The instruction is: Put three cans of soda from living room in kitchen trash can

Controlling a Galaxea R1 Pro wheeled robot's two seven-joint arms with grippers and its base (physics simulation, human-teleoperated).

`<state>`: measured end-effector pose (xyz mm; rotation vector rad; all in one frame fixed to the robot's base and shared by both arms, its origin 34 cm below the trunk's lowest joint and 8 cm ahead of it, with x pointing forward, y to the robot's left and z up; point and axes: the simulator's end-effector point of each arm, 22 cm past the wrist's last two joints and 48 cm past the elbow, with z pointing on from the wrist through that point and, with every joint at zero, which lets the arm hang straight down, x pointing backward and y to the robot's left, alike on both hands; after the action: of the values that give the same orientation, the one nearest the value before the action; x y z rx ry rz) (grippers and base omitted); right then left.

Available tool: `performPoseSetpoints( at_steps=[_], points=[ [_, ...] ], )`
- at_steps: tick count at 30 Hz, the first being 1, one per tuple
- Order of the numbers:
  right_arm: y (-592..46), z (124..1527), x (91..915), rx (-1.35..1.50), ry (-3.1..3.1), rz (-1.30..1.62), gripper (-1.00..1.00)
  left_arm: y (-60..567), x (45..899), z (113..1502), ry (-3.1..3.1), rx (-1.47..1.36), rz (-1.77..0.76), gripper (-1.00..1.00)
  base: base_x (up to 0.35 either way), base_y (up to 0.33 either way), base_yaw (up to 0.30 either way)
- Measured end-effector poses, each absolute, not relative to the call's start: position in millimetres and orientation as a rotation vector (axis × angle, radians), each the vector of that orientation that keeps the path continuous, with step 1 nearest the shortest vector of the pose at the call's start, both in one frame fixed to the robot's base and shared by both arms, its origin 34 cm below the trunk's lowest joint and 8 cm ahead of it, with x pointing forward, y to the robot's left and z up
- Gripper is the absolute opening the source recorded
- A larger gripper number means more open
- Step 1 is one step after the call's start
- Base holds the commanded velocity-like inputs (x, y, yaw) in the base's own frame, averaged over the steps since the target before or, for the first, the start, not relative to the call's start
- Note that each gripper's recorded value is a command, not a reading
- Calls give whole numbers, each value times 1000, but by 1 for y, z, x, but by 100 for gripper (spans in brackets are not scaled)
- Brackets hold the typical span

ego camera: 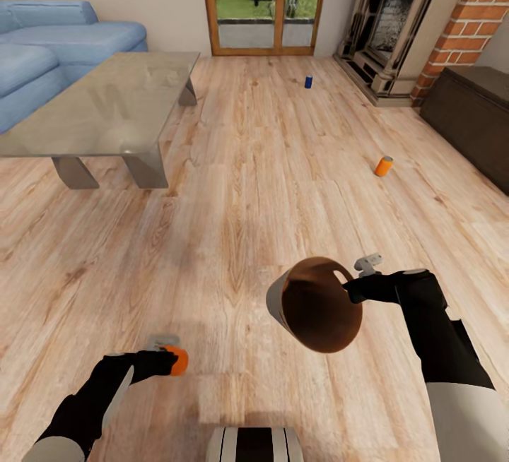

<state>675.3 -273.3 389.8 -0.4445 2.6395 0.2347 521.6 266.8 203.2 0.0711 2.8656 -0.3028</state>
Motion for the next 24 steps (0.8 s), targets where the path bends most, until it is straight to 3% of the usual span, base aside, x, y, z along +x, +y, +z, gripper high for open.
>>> performPoseSetpoints(
  at_steps=[9,16,24],
  points=[
    [-263,403,669,-461,2704,235,-100,287,577,297,2849,103,-296,-100,0,0,0],
    [-259,416,669,-479,2725,230,-100,274,622,402,2756,173,-633,-100,0,0,0],
    [-250,429,666,-509,2756,216,-100,236,615,478,2609,297,-1080,-100,0,0,0]
  ],
)
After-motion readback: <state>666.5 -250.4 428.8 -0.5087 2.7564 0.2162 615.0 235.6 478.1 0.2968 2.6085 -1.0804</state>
